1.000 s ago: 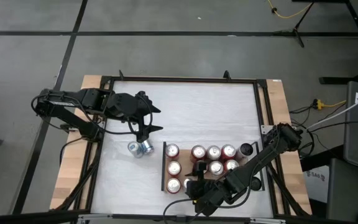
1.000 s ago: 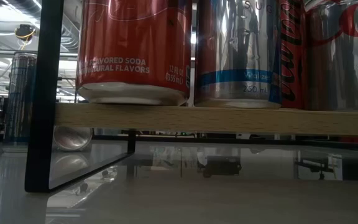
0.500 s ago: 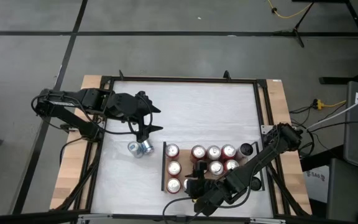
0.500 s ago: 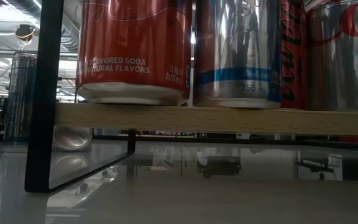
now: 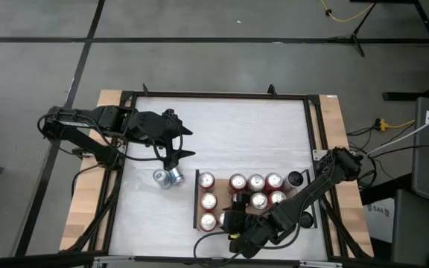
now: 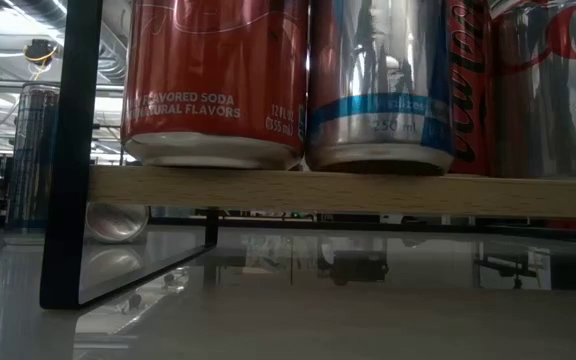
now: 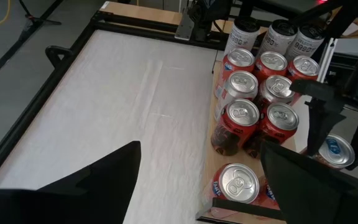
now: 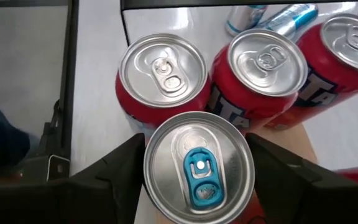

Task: Place canned beverage on shelf
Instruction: Put the top right blue soda can on the shelf

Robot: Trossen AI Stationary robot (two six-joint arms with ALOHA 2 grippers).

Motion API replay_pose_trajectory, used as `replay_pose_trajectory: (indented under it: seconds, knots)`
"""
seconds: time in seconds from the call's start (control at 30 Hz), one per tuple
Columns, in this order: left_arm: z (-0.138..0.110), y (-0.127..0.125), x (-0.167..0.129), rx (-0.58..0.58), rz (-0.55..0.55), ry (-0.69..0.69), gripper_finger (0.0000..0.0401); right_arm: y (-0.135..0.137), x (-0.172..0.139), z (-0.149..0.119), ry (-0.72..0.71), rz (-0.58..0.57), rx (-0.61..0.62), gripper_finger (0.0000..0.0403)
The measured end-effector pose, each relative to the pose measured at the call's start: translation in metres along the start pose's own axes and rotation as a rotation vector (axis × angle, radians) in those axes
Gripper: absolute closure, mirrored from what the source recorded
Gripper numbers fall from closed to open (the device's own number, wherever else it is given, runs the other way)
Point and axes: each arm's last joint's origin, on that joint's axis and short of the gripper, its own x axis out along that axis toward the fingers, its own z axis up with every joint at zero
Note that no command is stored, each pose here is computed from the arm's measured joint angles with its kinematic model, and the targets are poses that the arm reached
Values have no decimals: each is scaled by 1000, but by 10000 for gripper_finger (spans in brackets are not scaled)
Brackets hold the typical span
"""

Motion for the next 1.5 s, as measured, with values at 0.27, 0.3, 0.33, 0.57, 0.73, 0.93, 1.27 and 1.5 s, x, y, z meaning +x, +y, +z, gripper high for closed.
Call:
replay_pose_trajectory:
  seconds: [0.27, 0.3, 0.33, 0.57, 0.73, 0.93, 1.27, 1.5]
  knots:
    - [0, 0, 0, 0, 0, 0, 79, -1, 0, 0, -24, -38, 8, 162]
    - [0, 0, 0, 0, 0, 0, 79, -1, 0, 0, -24, -38, 8, 162]
    - [0, 0, 0, 0, 0, 0, 79, -1, 0, 0, -25, -39, 8, 162]
    - [0, 0, 0, 0, 0, 0, 79, -1, 0, 0, -12, -32, 0, 162]
    - [0, 0, 0, 0, 0, 0, 79, -2, 0, -1, 5, -28, -7, 162]
    - [0, 0, 0, 0, 0, 0, 79, -2, 0, -2, 6, -28, -8, 162]
    - [0, 0, 0, 0, 0, 0, 79, -2, 0, -2, 8, -28, -9, 162]
    - [0, 0, 0, 0, 0, 0, 79, -2, 0, -2, 9, -28, -9, 161]
